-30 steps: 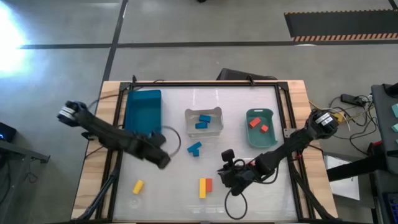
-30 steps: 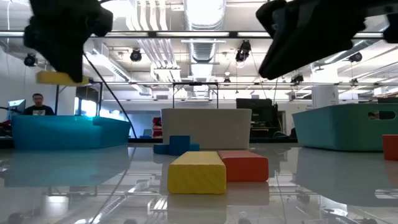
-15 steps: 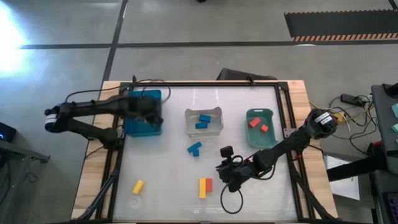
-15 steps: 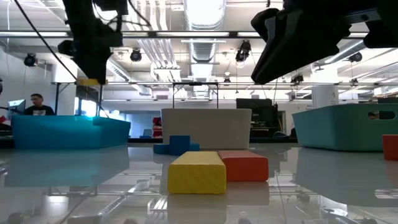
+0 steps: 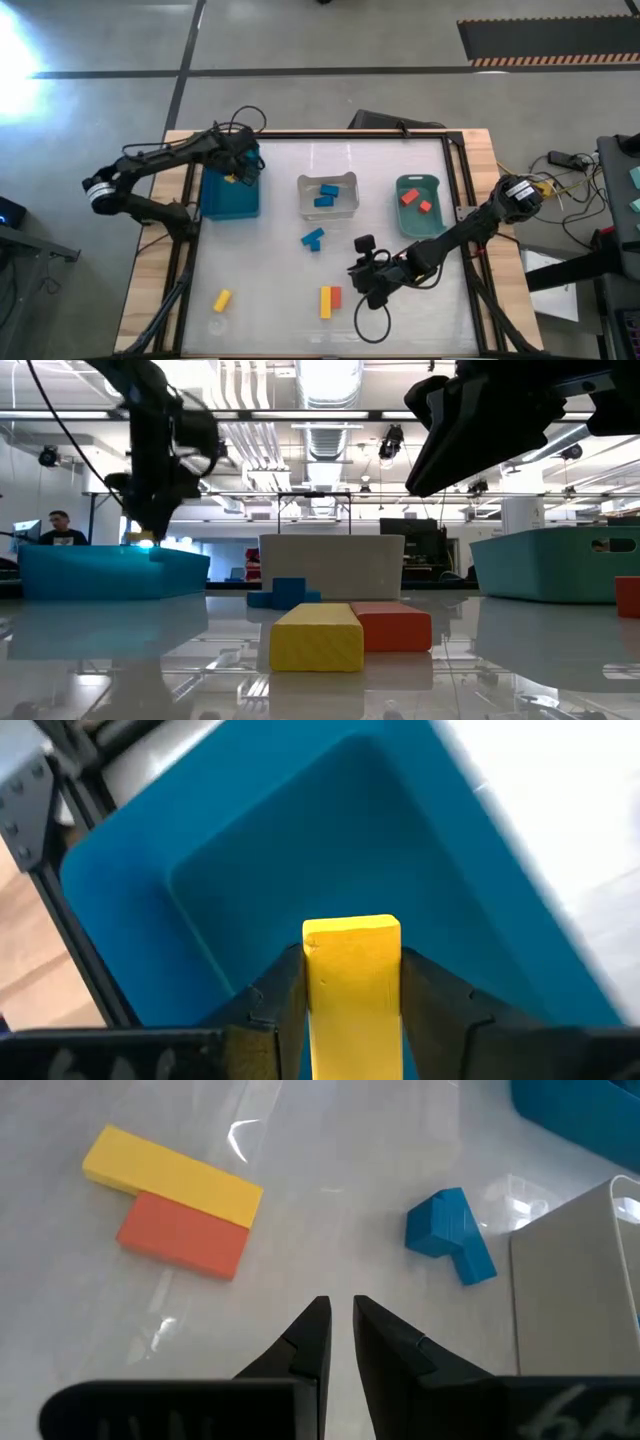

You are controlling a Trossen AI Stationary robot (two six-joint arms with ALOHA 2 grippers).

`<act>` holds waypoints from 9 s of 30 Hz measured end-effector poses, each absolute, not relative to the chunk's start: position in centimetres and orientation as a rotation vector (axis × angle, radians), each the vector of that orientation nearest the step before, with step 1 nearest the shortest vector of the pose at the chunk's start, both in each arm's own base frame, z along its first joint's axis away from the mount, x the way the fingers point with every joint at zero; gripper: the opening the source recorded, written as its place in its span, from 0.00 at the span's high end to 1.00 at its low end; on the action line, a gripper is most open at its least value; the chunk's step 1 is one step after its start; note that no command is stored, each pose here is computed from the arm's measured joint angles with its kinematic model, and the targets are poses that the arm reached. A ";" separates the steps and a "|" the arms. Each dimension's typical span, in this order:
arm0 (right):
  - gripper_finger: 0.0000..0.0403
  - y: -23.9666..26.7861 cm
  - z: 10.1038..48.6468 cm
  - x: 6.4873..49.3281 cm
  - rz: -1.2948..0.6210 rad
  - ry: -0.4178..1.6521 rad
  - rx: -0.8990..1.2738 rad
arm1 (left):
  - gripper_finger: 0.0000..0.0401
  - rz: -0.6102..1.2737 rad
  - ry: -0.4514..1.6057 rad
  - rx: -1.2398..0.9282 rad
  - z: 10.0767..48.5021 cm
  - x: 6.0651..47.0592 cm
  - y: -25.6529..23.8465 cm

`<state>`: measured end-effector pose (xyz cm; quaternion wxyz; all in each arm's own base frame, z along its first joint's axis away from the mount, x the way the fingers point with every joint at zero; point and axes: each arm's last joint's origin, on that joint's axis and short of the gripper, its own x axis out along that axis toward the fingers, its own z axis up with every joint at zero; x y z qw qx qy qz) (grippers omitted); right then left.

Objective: Sort & place blocks by color
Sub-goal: Put the yellow block into the blue bin, then put the blue block into the gray bin, then put the yellow block into the blue bin

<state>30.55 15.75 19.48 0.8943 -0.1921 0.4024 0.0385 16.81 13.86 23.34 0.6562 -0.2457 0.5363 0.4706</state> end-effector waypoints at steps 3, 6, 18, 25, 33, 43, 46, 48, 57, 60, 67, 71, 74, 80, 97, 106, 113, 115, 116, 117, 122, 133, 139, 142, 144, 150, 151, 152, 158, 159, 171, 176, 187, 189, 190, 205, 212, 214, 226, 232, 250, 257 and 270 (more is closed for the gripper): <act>0.90 15.7 19.5 30.6 0.076 0.834 -0.391 | 0.72 1.093 1.279 -0.580 21.4 16.5 15.0; 0.90 15.7 19.5 30.6 0.077 0.834 -0.391 | 0.72 1.113 1.317 -0.600 19.4 16.4 16.1; 0.90 15.7 19.5 30.6 0.058 0.833 -0.354 | 0.51 1.174 1.351 -0.532 16.6 17.1 18.3; 0.90 15.7 19.5 30.6 0.040 0.835 -0.304 | 0.50 1.146 1.287 -0.488 18.3 17.4 17.3; 0.91 15.7 19.5 30.6 0.011 0.833 -0.237 | 0.50 1.044 1.028 -0.419 23.3 18.0 12.6; 0.91 15.9 20.1 31.3 0.008 0.748 -0.192 | 0.49 0.689 0.689 -0.365 27.2 20.5 3.7; 0.91 15.9 20.3 31.5 0.010 0.722 -0.180 | 0.49 0.574 0.601 -0.333 27.5 21.5 1.2; 0.90 15.9 20.3 31.6 0.009 0.710 -0.173 | 0.49 0.502 0.544 -0.323 27.5 22.2 -0.4; 0.90 15.5 20.8 32.6 0.000 0.630 -0.141 | 0.49 0.221 0.331 -0.309 25.5 23.7 -6.1; 0.89 15.1 20.3 33.2 -0.012 0.624 -0.143 | 0.49 0.186 0.336 -0.298 24.7 23.8 -7.0; 0.73 12.7 19.4 34.9 -0.082 0.615 -0.130 | 0.49 0.186 0.375 -0.262 23.4 24.1 -7.2; 0.62 11.5 19.2 35.6 -0.117 0.602 -0.112 | 0.49 0.188 0.378 -0.261 23.2 24.0 -7.2; 0.55 10.7 19.2 36.0 -0.138 0.586 -0.098 | 0.49 0.192 0.375 -0.261 23.1 24.0 -7.2; 0.47 9.3 18.9 36.7 -0.176 0.574 -0.059 | 0.49 0.186 0.371 -0.226 23.2 24.1 -7.2; 0.44 7.7 15.5 39.9 -0.127 0.750 -0.031 | 0.49 0.159 0.355 -0.094 24.0 23.5 -7.0; 0.44 7.7 14.4 40.1 -0.133 0.792 -0.042 | 0.49 0.157 0.351 -0.087 24.1 23.5 -7.0; 0.45 7.7 14.1 40.1 -0.130 0.797 -0.053 | 0.49 0.158 0.352 -0.089 24.1 23.4 -7.0; 0.46 7.6 14.0 40.0 -0.129 0.796 -0.054 | 0.49 0.158 0.352 -0.088 24.1 23.4 -7.0; 0.47 7.6 13.9 40.0 -0.127 0.791 -0.056 | 0.49 0.158 0.352 -0.088 24.1 23.4 -7.0; 0.48 7.6 13.9 40.0 -0.125 0.784 -0.059 | 0.49 0.158 0.352 -0.088 24.1 23.4 -7.0; 0.51 7.5 12.7 40.2 -0.126 0.767 -0.058 | 0.49 0.158 0.352 -0.089 24.1 23.4 -7.0; 0.64 7.8 11.3 41.0 -0.102 0.786 -0.049 | 0.49 0.157 0.346 -0.091 24.1 23.5 -7.0; 0.70 7.9 11.9 41.0 -0.074 0.778 -0.030 | 0.49 0.170 0.344 -0.088 24.1 23.4 -6.9; 0.70 7.9 12.9 40.8 -0.027 0.781 -0.020 | 0.49 0.175 0.346 -0.086 24.0 23.4 -6.9; 0.70 7.9 14.2 40.5 -0.010 0.771 -0.035 | 0.49 0.177 0.346 -0.086 23.9 23.4 -6.9; 0.70 6.9 20.2 38.9 0.018 0.687 -0.061 | 0.49 0.182 0.335 -0.105 23.8 23.4 -6.9; 0.70 6.7 21.2 38.6 0.013 0.668 -0.060 | 0.49 0.182 0.328 -0.109 23.8 23.4 -6.9; 0.70 6.4 22.4 38.2 0.006 0.646 -0.058 | 0.49 0.182 0.324 -0.112 23.9 23.4 -6.9; 0.69 3.8 26.9 36.3 -0.052 0.560 -0.028 | 0.49 0.184 0.326 -0.112 23.8 23.4 -6.9; 0.69 3.2 27.2 36.1 -0.068 0.560 -0.024 | 0.49 0.184 0.325 -0.102 23.9 23.4 -6.8; 0.69 -3.2 28.7 35.1 -0.199 0.725 -0.078 | 0.49 0.262 0.305 -0.042 24.4 23.9 -4.6; 0.69 -5.4 28.8 34.6 -0.191 0.783 -0.101 | 0.49 0.329 0.300 0.004 24.8 24.0 -2.5; 0.69 -10.2 25.1 36.2 -0.057 0.769 0.026 | 0.49 0.470 0.301 0.082 25.4 23.7 3.1; 0.69 -10.9 23.3 37.3 -0.063 0.772 0.029 | 0.49 0.497 0.302 0.077 25.5 23.6 3.8; 0.69 -11.2 22.3 37.9 -0.064 0.770 0.031 | 0.49 0.508 0.304 0.076 25.4 23.5 4.0; 0.56 -12.3 18.5 41.4 -0.018 0.805 0.043 | 0.49 0.550 0.311 0.065 25.3 23.3 5.1; 0.52 -12.1 19.7 40.6 -0.018 0.820 0.047 | 0.49 0.512 0.295 -0.028 25.2 23.3 4.9; 0.53 -12.0 20.3 40.3 -0.016 0.826 0.048 | 0.49 0.480 0.288 -0.070 25.2 23.4 4.7; 0.55 -9.4 21.4 39.5 0.052 0.851 0.007 | 0.49 0.399 0.496 -0.439 23.1 22.8 2.0; 0.57 -7.9 22.3 39.5 0.097 0.824 -0.046 | 0.49 0.338 0.753 -0.683 23.0 21.8 -0.7; 0.60 -6.3 24.2 40.2 0.127 0.684 -0.117 | 0.60 0.611 1.427 -1.314 20.8 15.5 -14.3; 0.59 -5.8 24.2 40.3 0.139 0.682 -0.122 | 0.48 0.643 1.523 -1.207 18.7 15.7 -15.7; 0.60 -4.7 24.1 40.4 0.161 0.690 -0.111 | 0.36 0.701 1.572 -1.081 16.3 16.0 -16.0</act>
